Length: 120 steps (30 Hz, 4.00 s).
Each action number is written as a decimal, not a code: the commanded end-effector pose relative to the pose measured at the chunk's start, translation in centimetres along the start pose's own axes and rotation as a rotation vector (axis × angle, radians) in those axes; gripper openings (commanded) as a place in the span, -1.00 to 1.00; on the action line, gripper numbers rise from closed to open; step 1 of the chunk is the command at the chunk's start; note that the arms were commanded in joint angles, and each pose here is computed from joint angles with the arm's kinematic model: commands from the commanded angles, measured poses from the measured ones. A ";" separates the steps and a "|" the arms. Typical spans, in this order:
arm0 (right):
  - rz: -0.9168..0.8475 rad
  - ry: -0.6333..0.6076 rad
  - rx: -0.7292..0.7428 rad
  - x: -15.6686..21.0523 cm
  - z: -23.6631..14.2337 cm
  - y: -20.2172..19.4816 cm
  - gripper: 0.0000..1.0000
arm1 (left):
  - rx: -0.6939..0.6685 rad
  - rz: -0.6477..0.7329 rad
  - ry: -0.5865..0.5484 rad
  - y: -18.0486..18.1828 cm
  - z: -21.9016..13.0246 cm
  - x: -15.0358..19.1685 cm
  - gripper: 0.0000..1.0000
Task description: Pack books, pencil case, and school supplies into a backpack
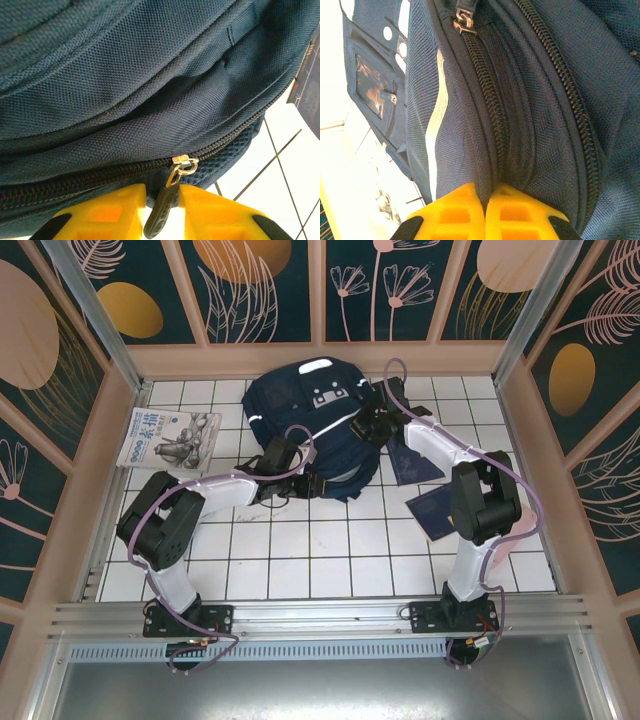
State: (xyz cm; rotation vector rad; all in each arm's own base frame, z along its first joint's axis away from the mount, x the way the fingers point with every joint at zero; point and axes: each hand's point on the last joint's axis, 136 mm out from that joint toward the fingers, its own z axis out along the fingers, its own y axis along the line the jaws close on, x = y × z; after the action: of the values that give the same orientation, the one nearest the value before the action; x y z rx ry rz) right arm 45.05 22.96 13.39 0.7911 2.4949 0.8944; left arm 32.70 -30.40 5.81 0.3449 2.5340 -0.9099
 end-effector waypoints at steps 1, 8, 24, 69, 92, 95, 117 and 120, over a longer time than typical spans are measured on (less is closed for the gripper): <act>-0.074 -0.022 -0.146 0.0 -3.1 4.9 -0.91 | -0.045 -0.029 0.022 0.8 0.2 0.6 -0.58; -0.076 -0.042 -0.124 -0.3 -3.4 4.3 -0.91 | -0.088 -0.004 -0.004 1.0 -0.6 0.1 -0.99; -0.059 -0.184 -0.052 -4.5 -5.8 1.8 -0.91 | -0.608 -0.012 -0.085 8.4 -7.7 -0.7 -1.00; -0.241 -0.012 -0.088 1.9 -5.0 -2.2 0.43 | -0.740 -0.568 -0.363 29.7 -16.4 -15.7 0.91; -0.247 0.007 -0.108 3.3 -5.5 -1.2 0.41 | -0.441 -0.522 -0.027 23.5 -7.4 -6.9 0.72; -0.246 -0.001 -0.110 3.3 -5.9 -1.1 0.41 | -0.426 -0.500 -0.002 21.1 -6.8 -5.1 0.69; -0.305 -0.027 -0.110 7.6 -8.6 -0.6 0.39 | -0.367 -0.490 0.014 9.7 -6.6 8.5 0.60; -0.305 -0.037 -0.107 8.2 -9.0 -0.8 0.39 | -0.374 -0.485 0.031 8.8 -6.8 10.8 0.58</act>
State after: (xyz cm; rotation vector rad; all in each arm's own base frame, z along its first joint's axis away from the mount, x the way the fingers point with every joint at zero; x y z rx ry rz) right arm 34.68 24.10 17.82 0.3399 2.4403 0.9166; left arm 29.31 -19.23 4.05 -0.2942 2.6296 -0.6246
